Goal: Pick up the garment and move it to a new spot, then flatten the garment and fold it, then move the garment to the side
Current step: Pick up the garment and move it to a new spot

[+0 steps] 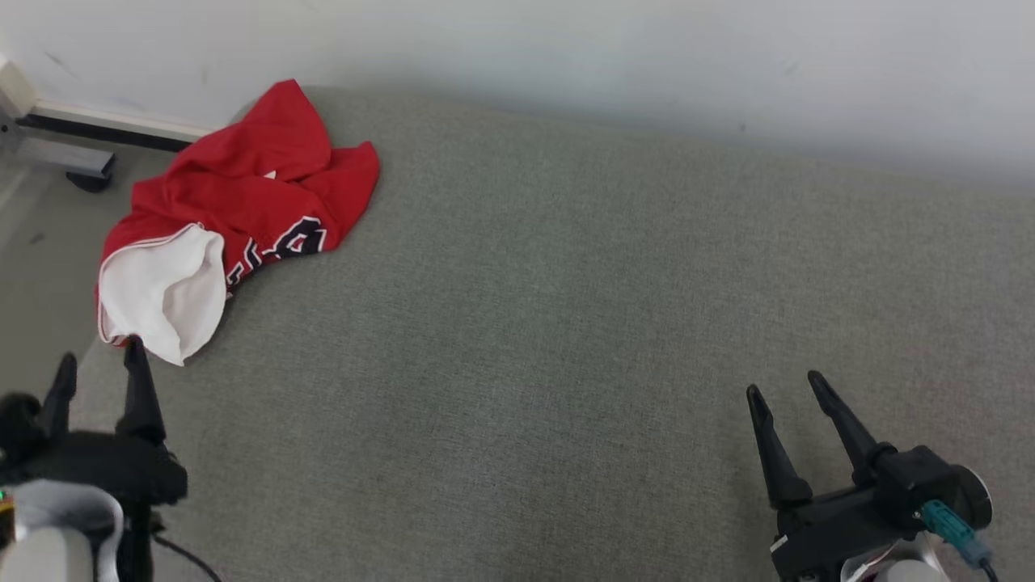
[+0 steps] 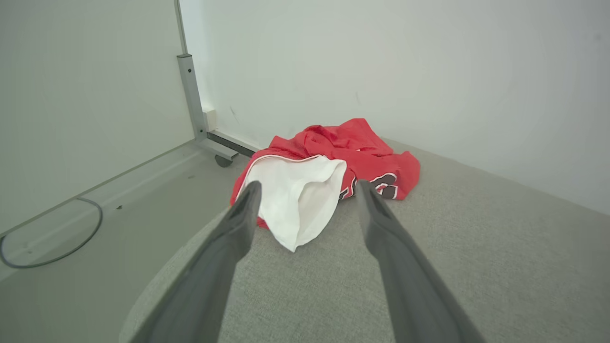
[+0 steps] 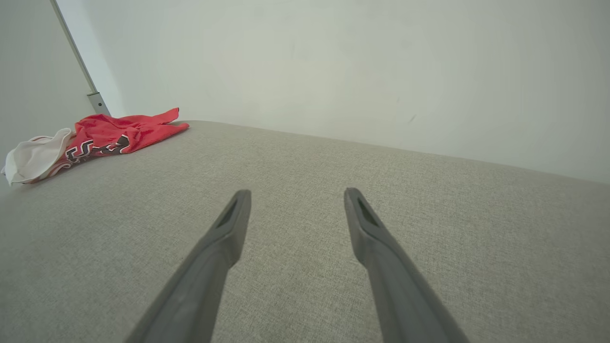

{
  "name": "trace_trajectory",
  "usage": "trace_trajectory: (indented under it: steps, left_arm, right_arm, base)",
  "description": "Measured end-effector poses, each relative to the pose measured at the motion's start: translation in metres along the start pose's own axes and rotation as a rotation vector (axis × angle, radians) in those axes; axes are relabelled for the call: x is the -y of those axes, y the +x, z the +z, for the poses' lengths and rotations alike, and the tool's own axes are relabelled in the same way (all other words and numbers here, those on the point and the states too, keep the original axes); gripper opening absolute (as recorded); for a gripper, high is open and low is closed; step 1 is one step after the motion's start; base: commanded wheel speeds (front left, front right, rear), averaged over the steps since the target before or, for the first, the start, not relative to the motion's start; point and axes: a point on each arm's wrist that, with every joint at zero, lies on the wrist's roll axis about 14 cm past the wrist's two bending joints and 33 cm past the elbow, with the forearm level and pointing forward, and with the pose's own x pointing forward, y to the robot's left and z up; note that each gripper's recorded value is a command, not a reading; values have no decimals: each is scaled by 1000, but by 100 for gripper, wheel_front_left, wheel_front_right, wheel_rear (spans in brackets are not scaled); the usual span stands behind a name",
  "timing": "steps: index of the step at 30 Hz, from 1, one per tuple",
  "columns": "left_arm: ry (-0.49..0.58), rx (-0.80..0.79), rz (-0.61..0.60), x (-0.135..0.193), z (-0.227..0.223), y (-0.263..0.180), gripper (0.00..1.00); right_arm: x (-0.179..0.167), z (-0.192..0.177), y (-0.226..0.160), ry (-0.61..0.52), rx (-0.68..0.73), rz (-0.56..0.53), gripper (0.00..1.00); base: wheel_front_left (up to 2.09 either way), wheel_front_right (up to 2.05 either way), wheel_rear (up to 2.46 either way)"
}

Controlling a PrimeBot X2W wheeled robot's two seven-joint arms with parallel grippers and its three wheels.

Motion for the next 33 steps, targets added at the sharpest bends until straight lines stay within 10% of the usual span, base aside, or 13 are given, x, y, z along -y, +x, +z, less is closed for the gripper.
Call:
trace_trajectory:
  steps: [12,17,33]
  left_arm:
    - [-31,-307,-1,11,11,108,100]
    - [-206,-447,16,35,-6,150,100]
    - [-193,-851,113,71,-124,163,100]
  right_arm:
    - [32,-28,28,3,-28,-6,100]
    - [56,-51,32,8,-57,-41,100]
    - [81,-82,33,66,-64,-121,100]
  base:
    - [0,0,0]
    - [0,0,0]
    - [0,0,0]
